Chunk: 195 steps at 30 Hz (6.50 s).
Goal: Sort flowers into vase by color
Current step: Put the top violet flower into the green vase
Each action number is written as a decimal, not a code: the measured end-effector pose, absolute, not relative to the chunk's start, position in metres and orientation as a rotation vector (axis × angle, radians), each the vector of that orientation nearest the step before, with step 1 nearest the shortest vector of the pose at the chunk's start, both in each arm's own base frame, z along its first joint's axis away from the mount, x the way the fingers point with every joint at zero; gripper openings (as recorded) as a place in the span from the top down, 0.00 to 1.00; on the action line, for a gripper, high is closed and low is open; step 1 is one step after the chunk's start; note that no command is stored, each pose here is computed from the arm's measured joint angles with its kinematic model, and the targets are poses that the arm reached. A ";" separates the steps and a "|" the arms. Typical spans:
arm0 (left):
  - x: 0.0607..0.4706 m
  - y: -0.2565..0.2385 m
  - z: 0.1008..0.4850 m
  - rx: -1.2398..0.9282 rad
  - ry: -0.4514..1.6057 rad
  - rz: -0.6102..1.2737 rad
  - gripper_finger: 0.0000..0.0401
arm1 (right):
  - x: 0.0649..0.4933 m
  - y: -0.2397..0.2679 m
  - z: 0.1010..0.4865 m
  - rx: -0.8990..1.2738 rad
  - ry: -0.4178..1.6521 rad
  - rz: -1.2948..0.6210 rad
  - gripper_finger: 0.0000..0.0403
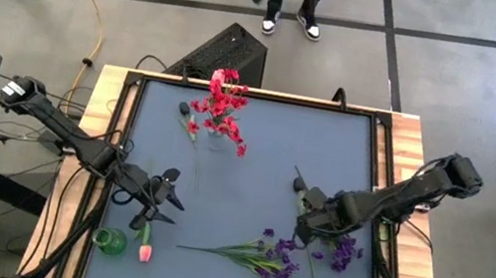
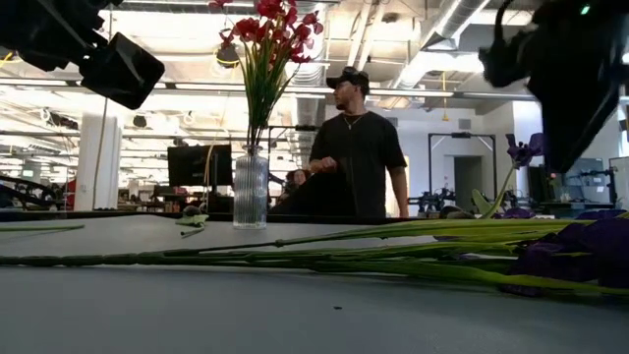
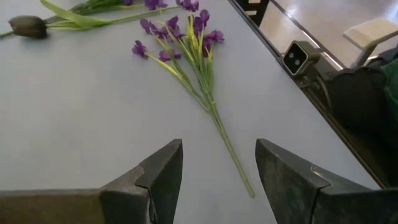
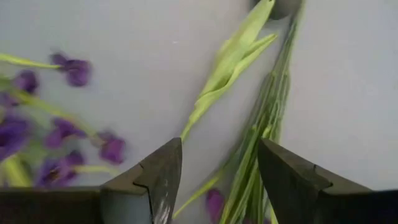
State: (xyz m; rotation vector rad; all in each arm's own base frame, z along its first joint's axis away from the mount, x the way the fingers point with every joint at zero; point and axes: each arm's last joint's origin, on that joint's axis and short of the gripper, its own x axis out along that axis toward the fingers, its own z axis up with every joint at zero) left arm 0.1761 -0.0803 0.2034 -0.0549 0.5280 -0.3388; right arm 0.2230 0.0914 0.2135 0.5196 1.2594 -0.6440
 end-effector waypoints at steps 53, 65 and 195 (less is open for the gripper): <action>0.177 -0.080 0.204 -0.105 0.525 -0.314 0.53 | 0.213 0.030 0.196 0.267 1.021 -0.853 0.95; 0.177 -0.080 0.204 -0.154 0.534 -0.301 0.53 | 0.207 0.028 0.236 0.294 0.853 -0.758 0.91; 0.236 -0.048 0.181 -0.525 0.441 -0.072 0.53 | 0.398 0.157 0.178 -1.927 0.942 -0.122 0.94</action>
